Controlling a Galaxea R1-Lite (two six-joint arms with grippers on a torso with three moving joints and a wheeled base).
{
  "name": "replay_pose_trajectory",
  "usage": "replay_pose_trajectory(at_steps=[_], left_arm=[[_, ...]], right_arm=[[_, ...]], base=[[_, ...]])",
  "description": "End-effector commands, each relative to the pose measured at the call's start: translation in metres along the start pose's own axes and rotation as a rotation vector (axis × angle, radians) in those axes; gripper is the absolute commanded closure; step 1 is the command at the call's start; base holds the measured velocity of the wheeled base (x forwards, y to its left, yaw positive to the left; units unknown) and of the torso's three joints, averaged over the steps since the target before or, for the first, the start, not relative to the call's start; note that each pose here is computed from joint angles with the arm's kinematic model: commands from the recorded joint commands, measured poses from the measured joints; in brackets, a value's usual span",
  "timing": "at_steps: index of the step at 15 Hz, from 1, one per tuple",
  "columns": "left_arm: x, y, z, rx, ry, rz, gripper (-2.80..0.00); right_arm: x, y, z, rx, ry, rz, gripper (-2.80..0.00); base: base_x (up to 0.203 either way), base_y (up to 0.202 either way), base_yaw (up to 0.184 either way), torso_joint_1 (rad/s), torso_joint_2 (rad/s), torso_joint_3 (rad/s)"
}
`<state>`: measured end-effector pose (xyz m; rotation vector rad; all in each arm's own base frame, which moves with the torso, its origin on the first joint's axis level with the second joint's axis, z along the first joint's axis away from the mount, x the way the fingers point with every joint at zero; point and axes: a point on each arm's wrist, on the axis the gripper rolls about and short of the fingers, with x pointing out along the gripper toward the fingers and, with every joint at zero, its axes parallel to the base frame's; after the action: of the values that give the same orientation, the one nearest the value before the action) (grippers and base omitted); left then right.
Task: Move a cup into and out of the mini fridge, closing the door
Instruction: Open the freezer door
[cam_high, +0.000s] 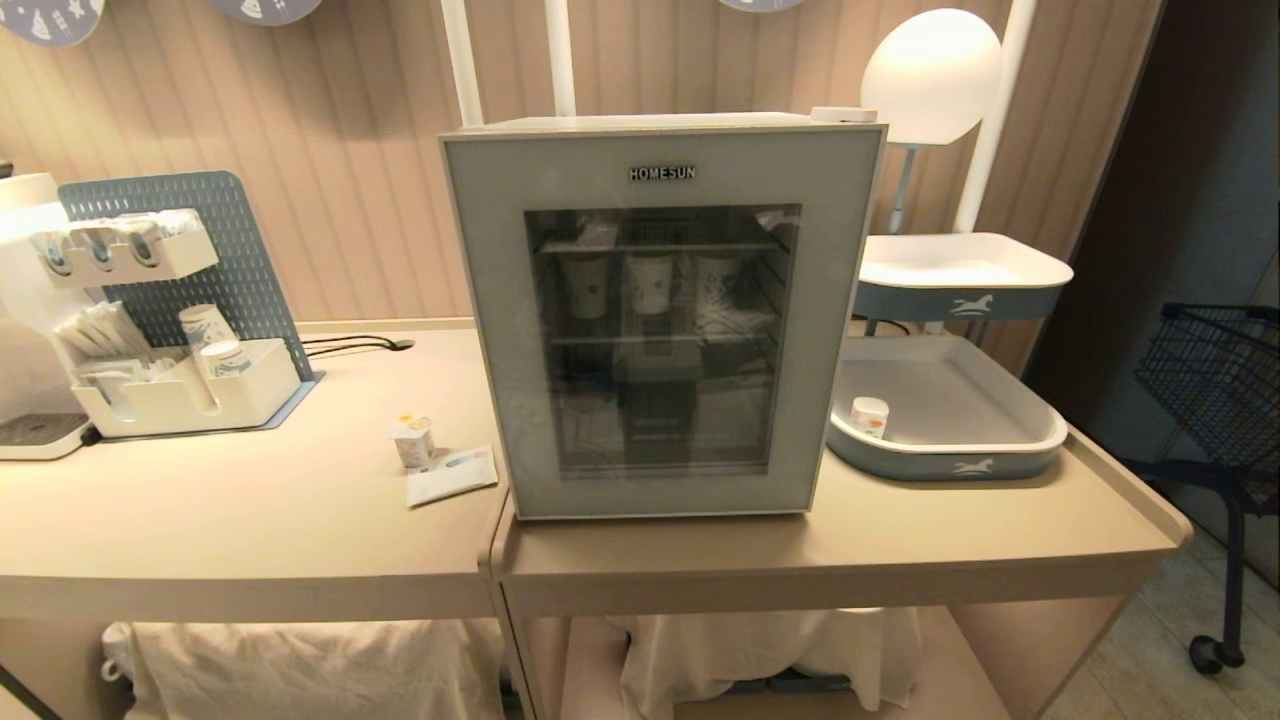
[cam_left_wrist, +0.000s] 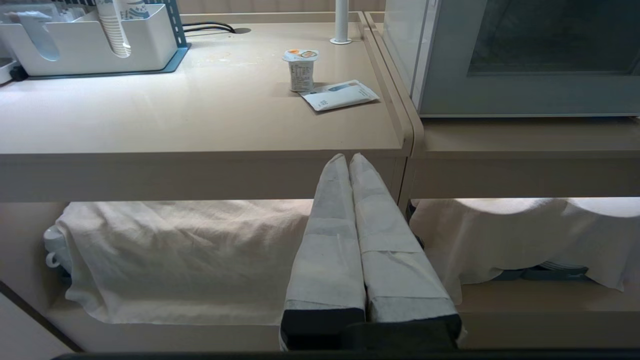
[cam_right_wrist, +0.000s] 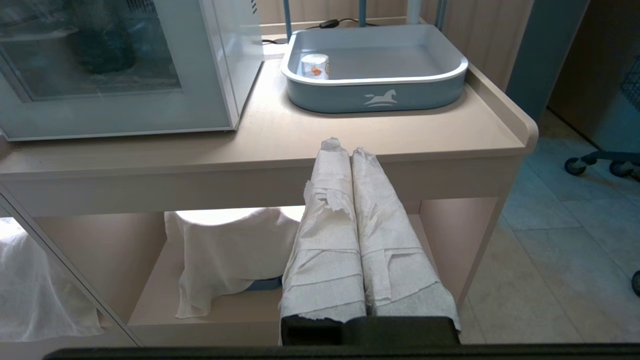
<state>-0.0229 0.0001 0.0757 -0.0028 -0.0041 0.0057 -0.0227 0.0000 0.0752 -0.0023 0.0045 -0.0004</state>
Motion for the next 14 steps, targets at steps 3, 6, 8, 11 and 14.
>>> replay_pose_trajectory(at_steps=[3, 6, 8, 11, 14], left_arm=[[0.0002, 0.0000, -0.0004, -0.002, 0.003, 0.000, 0.00], [0.0001, 0.0000, -0.0001, 0.000, 0.002, 0.000, 0.00], [0.0001, 0.0000, -0.0001, 0.000, 0.003, 0.000, 0.00], [0.0001, 0.0000, -0.0001, 0.000, 0.003, 0.000, 0.00], [0.0001, 0.0000, -0.0001, 0.000, 0.003, 0.000, 0.00]], right_arm=[[0.0001, 0.0000, 0.0000, -0.001, 0.002, -0.001, 0.00], [0.0001, 0.0000, 0.0000, -0.001, 0.002, -0.001, 0.00], [0.0001, 0.0000, 0.0000, -0.001, 0.002, -0.001, 0.00], [0.0001, 0.0000, 0.0000, 0.000, 0.002, -0.001, 0.00], [0.0001, 0.0000, 0.0000, -0.001, 0.002, -0.001, 0.00]], base=[[0.000, 0.000, 0.000, 0.000, 0.00, 0.000], [0.000, 0.000, 0.000, 0.000, 0.00, 0.000], [0.000, 0.000, 0.000, 0.000, 0.00, 0.000], [0.030, 0.000, 0.000, 0.004, 0.00, -0.002], [0.182, 0.000, 0.002, 0.004, 0.00, 0.000]])
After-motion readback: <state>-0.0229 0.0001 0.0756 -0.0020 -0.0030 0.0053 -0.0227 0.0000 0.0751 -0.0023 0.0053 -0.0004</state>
